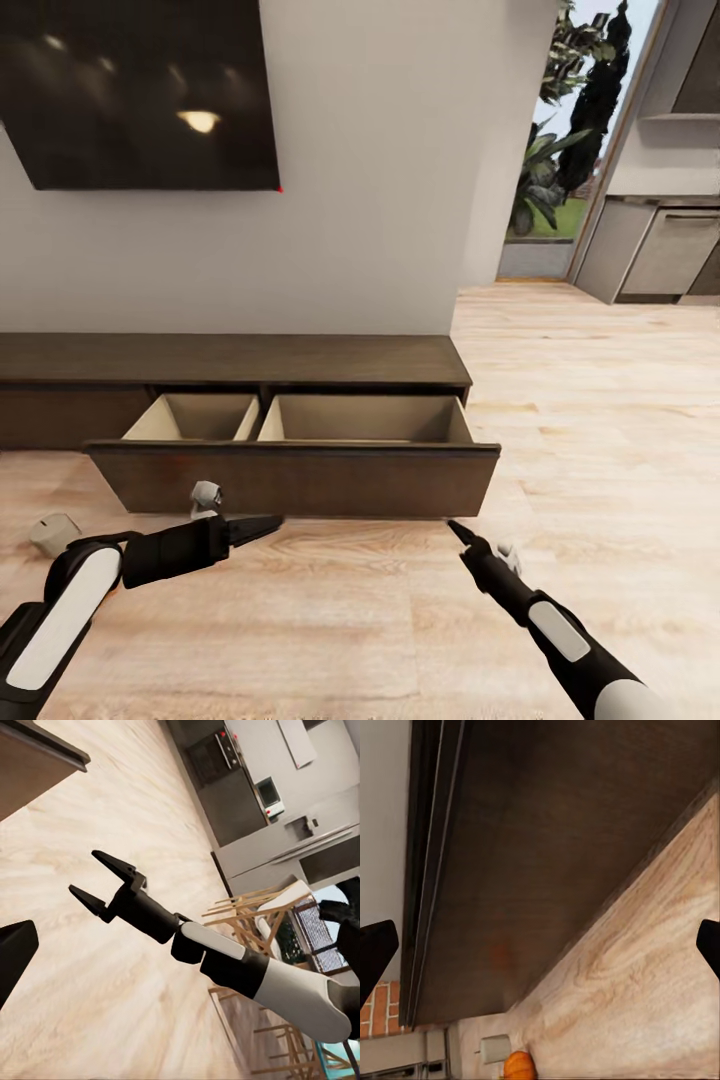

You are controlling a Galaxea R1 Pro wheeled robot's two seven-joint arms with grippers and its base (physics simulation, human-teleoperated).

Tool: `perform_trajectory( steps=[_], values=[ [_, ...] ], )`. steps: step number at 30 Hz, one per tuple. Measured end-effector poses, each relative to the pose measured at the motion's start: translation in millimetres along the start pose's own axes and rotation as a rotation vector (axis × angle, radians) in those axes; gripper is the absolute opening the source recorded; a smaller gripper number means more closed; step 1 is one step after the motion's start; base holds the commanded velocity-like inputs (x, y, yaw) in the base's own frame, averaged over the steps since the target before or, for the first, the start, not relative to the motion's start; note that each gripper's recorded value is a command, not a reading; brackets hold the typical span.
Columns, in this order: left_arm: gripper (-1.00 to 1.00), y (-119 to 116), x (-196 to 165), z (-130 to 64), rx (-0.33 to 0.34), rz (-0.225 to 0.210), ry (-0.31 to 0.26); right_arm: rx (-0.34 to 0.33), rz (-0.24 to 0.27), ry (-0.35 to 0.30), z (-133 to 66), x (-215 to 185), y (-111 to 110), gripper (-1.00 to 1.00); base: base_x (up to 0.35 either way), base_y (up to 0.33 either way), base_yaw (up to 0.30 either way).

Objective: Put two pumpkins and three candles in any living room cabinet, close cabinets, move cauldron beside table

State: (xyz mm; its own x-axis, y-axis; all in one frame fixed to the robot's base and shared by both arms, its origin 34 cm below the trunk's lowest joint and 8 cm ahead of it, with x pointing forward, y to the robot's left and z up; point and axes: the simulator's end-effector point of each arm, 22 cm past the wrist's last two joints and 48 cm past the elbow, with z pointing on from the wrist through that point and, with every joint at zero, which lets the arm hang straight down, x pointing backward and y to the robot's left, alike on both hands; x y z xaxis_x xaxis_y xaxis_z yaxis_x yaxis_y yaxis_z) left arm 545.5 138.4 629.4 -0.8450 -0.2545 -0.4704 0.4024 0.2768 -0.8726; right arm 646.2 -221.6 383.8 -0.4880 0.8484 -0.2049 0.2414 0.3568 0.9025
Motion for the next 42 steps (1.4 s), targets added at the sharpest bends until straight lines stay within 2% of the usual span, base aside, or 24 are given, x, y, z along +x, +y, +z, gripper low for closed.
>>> perform_trajectory(
  steps=[9, 11, 17, 20, 29, 32, 34, 38, 42],
  values=[
    [1.00, -11.9, -15.5, -8.2, -0.020, 0.010, 0.007, -0.001, 0.007, 0.006, -0.5, 3.3, 20.5, 1.00, -0.077, 0.000, 0.000],
    [1.00, -14.6, -18.6, -9.5, -0.023, 0.012, 0.008, 0.035, 0.004, 0.020, -3.5, 6.0, 13.0, 1.00, -0.001, 0.000, 0.000],
    [1.00, -24.4, -27.4, -10.4, -0.025, 0.012, 0.009, 0.051, 0.002, 0.023, -8.7, 5.2, 18.5, 1.00, 0.000, 0.000, 0.000],
    [1.00, -29.4, -31.9, -10.9, -0.026, 0.012, 0.009, 0.084, 0.005, 0.027, -12.8, 6.9, 14.4, 1.00, 0.000, 0.000, 0.000],
    [1.00, -38.8, -43.8, -13.7, -0.048, 0.017, 0.018, 0.116, -0.004, 0.027, -17.4, 0.2, 26.3, 1.00, 0.000, 0.000, 0.000],
    [1.00, -34.4, -44.8, -21.2, -0.085, 0.024, 0.039, 0.132, -0.042, 0.050, -20.2, 3.3, 27.3, 1.00, -0.041, 0.000, 0.000],
    [1.00, -23.4, -38.3, -24.1, -0.122, 0.013, 0.067, 0.162, -0.074, 0.074, -24.8, 8.2, 19.9, 1.00, -0.210, 0.000, 0.000],
    [1.00, 24.8, -19.6, -38.0, -0.272, -0.026, 0.128, 0.232, -0.087, 0.106, -39.2, 16.5, -2.3, 1.00, -0.306, 0.000, 0.000],
    [1.00, 54.0, -8.0, -53.9, -0.402, -0.004, 0.188, 0.269, -0.075, 0.121, -49.4, 20.3, -10.6, 1.00, -0.319, 0.000, 0.000]
  ],
)
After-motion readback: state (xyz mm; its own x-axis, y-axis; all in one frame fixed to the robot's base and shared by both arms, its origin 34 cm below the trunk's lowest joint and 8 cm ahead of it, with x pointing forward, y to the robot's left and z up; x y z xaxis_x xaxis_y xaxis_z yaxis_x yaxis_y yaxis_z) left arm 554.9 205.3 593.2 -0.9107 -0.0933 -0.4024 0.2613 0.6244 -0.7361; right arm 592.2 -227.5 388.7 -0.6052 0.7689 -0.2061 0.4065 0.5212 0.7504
